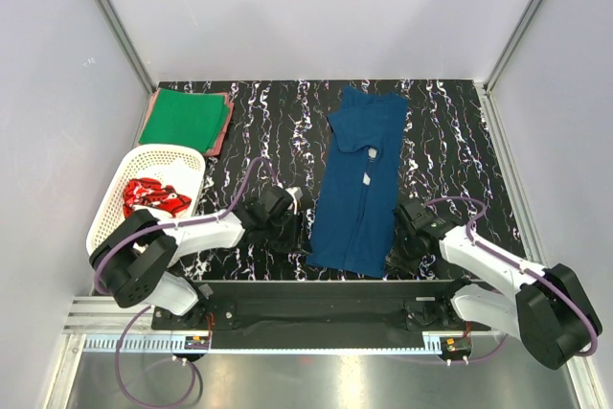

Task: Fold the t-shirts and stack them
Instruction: Fold the tshirt

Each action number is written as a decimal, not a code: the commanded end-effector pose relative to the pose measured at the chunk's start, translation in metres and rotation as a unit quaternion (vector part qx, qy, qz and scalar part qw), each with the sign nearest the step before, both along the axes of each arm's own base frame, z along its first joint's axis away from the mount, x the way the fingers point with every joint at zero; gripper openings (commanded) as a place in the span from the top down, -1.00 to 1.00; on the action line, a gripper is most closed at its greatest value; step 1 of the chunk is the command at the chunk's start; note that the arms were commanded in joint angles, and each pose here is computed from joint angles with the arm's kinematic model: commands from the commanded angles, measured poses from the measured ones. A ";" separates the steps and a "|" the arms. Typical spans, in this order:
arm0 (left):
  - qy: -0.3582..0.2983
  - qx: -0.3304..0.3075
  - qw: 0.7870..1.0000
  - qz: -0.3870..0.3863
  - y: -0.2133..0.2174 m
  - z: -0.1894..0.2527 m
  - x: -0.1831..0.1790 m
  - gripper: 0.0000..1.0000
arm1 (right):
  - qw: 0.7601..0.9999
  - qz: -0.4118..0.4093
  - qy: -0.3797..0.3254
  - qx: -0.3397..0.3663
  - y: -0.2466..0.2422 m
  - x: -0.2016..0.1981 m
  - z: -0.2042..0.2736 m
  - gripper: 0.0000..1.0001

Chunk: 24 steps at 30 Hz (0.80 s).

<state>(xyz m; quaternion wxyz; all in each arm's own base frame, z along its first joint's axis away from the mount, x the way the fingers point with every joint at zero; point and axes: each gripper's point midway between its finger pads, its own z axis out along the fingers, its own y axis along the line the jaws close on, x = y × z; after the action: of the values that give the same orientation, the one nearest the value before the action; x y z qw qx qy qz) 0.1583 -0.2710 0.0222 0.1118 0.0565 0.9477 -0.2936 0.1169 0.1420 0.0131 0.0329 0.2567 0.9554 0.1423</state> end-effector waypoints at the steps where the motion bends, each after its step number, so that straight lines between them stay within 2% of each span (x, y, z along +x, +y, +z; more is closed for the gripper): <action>1: 0.014 0.034 0.999 0.008 0.018 -0.015 -0.013 0.09 | 1.000 -0.012 -0.018 -0.009 0.000 0.006 0.007 0.95; 5: 0.003 0.043 0.999 0.018 0.025 -0.013 -0.012 0.03 | 0.999 -0.018 -0.025 -0.018 -0.006 0.004 0.015 1.00; 11: 0.005 0.013 1.000 0.016 0.013 -0.008 -0.015 0.00 | 0.999 -0.020 -0.030 -0.010 -0.007 -0.001 0.021 1.00; 18: 0.046 -0.014 0.999 0.012 -0.001 -0.022 -0.028 0.01 | 0.999 -0.024 -0.035 -0.007 -0.008 -0.002 0.023 1.00; 24: 0.031 0.035 0.998 0.036 0.014 -0.030 -0.028 0.06 | 0.999 -0.028 -0.040 -0.014 -0.014 -0.005 0.027 1.00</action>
<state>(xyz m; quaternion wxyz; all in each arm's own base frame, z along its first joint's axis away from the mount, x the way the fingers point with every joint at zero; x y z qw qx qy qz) 0.1437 -0.2884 0.0238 0.1056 0.0323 0.9362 -0.3336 0.1111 0.1334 0.0325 0.0650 0.2682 0.9495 0.1491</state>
